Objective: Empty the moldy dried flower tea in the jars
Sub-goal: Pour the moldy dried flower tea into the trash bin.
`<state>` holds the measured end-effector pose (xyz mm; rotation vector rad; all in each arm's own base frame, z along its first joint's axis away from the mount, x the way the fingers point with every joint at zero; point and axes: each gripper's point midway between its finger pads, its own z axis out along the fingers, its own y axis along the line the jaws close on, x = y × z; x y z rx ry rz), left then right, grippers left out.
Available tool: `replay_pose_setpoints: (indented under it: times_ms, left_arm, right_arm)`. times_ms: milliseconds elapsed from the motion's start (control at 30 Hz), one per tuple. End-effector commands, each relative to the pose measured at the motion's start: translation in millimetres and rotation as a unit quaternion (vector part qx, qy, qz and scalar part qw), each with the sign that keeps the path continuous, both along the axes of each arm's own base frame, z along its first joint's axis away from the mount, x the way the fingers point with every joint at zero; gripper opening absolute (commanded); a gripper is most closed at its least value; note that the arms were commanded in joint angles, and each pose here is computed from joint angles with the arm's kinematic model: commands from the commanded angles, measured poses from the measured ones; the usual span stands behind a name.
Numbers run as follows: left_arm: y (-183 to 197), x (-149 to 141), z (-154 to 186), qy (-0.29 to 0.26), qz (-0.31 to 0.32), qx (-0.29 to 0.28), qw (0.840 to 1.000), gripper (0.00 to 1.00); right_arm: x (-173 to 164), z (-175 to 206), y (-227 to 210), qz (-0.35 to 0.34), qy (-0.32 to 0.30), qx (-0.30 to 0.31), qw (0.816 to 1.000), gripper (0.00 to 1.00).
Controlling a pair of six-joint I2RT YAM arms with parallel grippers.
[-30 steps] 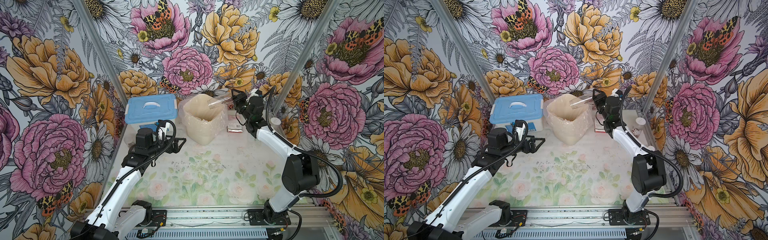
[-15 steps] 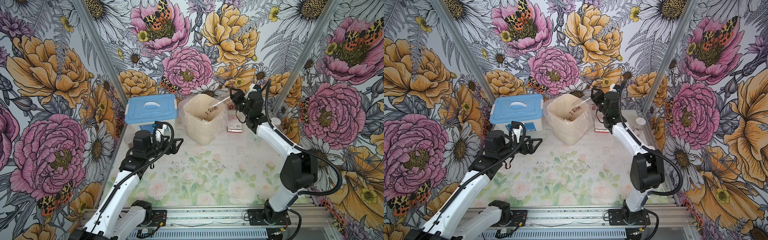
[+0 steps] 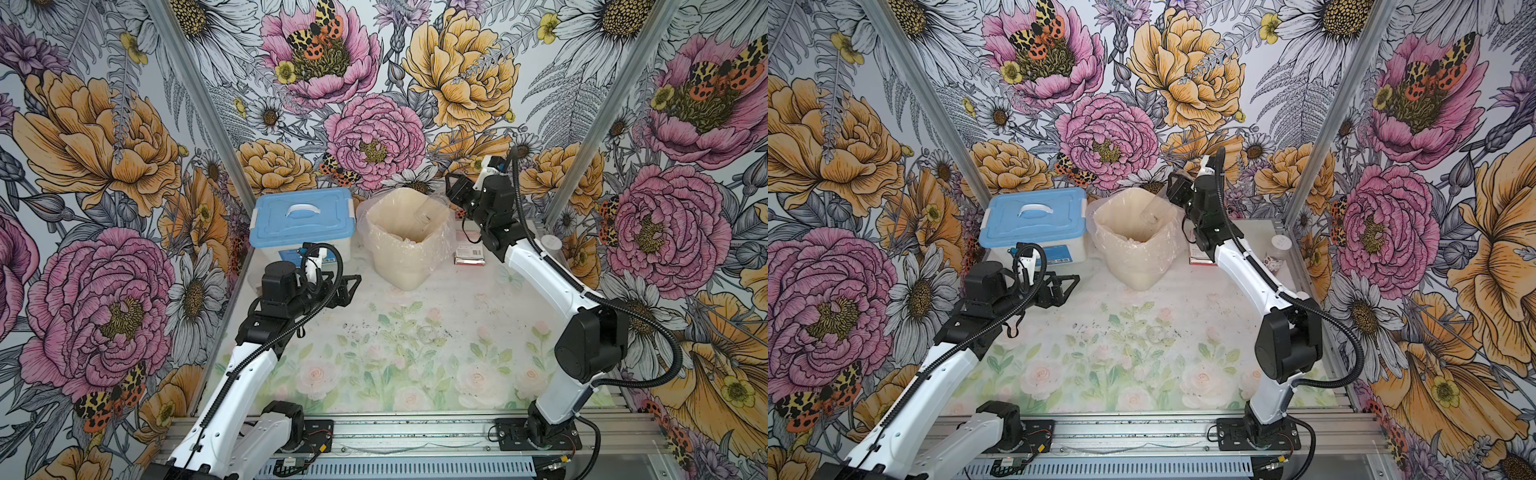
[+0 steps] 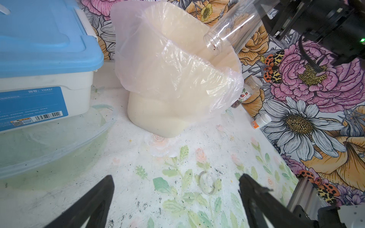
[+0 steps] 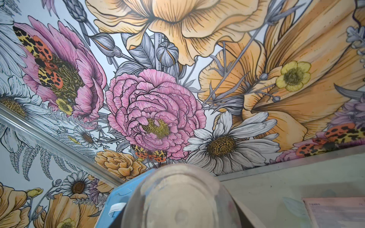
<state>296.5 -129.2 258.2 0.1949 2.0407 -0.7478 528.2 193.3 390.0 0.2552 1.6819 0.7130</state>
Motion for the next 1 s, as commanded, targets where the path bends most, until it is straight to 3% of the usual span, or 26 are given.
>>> replay_pose_setpoints:
  times_ms: [0, 233, 500, 700, 867, 967]
  left_arm:
    - [4.5, 2.0, 4.1, -0.011, 0.01, -0.008, 1.0, 0.99]
    - [8.2, 6.4, 5.4, -0.011, 0.015, -0.029, 0.999, 0.99]
    - [14.6, 11.2, 2.2, -0.004, 0.025, -0.037, 0.999, 0.99]
    - [18.1, 12.4, 1.6, -0.003, 0.03, -0.041, 0.999, 0.99]
    - [18.1, 12.1, 1.8, -0.003, 0.03, -0.043, 0.999, 0.99]
    - [18.6, 12.3, 1.6, -0.003, 0.031, -0.043, 0.999, 0.99]
  right_arm:
    - [-0.2, 6.6, 12.4, -0.006, -0.028, -0.094, 0.995, 0.37]
    - [-7.5, 6.8, 49.5, -0.01, -0.063, -0.244, 0.968, 0.35]
    - [-7.0, -2.2, 74.0, -0.05, -0.082, -0.4, 0.912, 0.36]
    - [-7.5, 9.7, 72.0, -0.051, -0.083, -0.348, 0.933, 0.37]
    - [-4.0, 20.3, 60.3, -0.021, -0.066, -0.207, 0.976, 0.37]
    - [-2.4, 21.3, 64.4, 0.009, -0.057, -0.154, 0.986, 0.34]
